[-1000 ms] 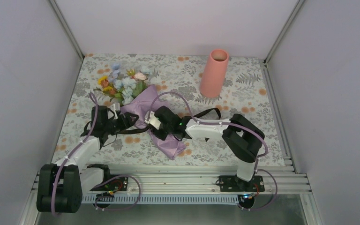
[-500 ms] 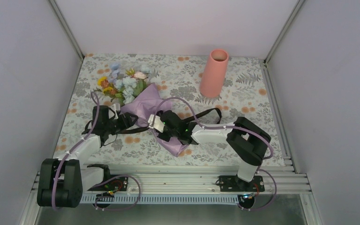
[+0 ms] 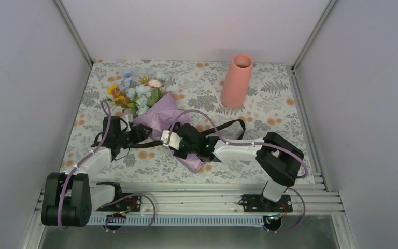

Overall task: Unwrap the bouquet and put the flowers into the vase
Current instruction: Untie the ribbon from the wrapping paper.

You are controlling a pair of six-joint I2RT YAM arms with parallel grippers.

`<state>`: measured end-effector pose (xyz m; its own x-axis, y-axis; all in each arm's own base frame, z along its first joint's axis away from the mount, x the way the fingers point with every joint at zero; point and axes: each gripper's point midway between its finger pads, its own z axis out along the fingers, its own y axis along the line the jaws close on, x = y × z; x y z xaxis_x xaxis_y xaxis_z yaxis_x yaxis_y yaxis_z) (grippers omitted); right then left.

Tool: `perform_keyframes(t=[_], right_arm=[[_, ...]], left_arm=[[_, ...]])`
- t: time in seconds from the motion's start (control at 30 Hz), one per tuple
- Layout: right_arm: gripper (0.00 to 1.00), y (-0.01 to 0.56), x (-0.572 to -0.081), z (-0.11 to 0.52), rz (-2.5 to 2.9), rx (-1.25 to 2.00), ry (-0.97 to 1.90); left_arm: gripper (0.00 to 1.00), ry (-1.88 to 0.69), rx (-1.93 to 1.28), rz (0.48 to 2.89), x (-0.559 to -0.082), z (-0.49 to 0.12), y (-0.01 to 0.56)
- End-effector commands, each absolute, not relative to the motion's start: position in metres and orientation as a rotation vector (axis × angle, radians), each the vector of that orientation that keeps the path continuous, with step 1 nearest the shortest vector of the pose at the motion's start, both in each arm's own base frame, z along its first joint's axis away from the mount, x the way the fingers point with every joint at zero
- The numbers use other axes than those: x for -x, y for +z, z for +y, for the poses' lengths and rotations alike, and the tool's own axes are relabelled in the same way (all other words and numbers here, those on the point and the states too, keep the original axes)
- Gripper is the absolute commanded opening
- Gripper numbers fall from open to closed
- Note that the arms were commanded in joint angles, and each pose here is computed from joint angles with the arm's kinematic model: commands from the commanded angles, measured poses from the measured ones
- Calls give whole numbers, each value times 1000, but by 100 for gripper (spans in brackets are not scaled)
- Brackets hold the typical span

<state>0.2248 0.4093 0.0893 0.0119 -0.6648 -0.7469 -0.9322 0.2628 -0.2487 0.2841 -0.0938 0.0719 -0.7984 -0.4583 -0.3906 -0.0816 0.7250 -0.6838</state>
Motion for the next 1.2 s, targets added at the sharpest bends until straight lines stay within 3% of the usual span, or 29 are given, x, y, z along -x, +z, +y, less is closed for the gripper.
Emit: perform_keyframes(t=[0.0, 0.47, 0.73, 1.0, 1.17], right_arm=[[13, 111, -205, 423, 1638, 1533, 520], [15, 124, -200, 419, 1568, 1619, 453], [13, 127, -223, 400, 1546, 1569, 238], [29, 89, -237, 390, 1554, 1688, 43], [34, 75, -251, 393, 1534, 1709, -49]], left_arm=[[73, -868, 358, 2334, -298, -91, 86], [72, -851, 354, 2348, -303, -90, 89], [72, -841, 357, 2363, -302, -89, 82], [72, -909, 342, 2344, -299, -97, 92], [72, -922, 348, 2339, -297, -98, 92]])
